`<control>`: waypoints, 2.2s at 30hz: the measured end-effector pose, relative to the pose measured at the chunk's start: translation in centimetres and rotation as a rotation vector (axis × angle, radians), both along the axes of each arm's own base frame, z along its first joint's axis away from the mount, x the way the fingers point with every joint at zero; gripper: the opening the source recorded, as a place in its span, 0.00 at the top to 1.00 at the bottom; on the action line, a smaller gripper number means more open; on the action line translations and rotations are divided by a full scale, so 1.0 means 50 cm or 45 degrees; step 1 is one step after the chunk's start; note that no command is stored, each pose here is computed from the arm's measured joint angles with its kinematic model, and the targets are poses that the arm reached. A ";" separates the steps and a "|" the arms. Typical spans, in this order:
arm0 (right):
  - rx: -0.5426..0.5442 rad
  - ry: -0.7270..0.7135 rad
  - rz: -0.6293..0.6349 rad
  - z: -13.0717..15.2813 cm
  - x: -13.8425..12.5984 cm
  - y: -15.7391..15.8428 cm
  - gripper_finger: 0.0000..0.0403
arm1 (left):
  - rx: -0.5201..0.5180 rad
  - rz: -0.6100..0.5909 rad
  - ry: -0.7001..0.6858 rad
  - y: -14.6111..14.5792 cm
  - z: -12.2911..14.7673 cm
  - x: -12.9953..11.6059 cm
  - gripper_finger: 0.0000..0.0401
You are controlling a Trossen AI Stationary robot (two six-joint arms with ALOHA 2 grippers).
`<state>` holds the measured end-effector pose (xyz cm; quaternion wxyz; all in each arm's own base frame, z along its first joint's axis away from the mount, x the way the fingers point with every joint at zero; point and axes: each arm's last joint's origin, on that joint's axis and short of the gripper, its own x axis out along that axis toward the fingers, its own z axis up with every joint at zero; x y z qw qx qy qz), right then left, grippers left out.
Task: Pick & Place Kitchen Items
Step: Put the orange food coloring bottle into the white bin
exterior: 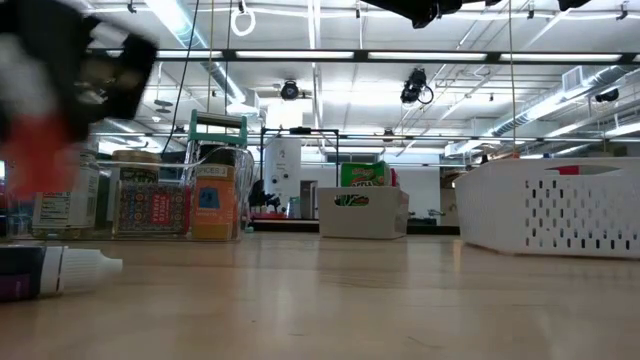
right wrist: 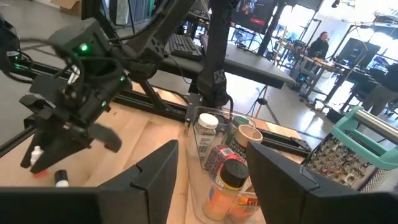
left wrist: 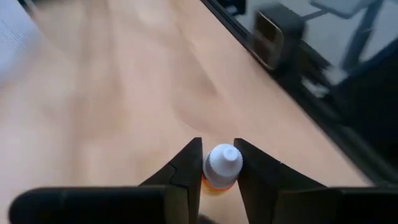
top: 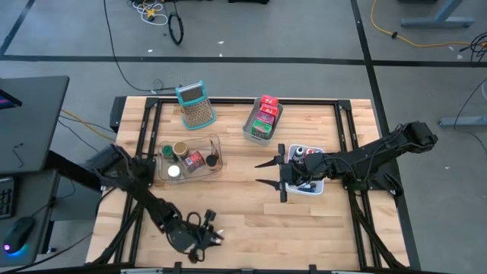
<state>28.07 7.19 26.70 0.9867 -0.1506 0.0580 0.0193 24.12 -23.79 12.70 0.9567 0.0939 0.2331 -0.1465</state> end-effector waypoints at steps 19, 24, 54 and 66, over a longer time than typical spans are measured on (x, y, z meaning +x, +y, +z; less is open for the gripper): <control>0.374 0.061 0.303 -0.004 0.013 -0.032 0.50 | 0.565 -0.075 -0.959 0.204 0.255 0.108 0.78; 0.414 -0.024 0.415 -0.006 0.030 -0.025 0.53 | 0.515 -0.179 -1.036 0.223 0.262 0.116 0.78; 0.685 -0.161 0.630 -0.022 0.063 -0.004 0.55 | 0.632 -0.151 -1.084 0.235 0.267 0.120 0.78; 0.694 -0.176 0.582 -0.021 0.062 0.004 0.55 | 0.692 -0.146 -1.123 0.238 0.271 0.121 0.78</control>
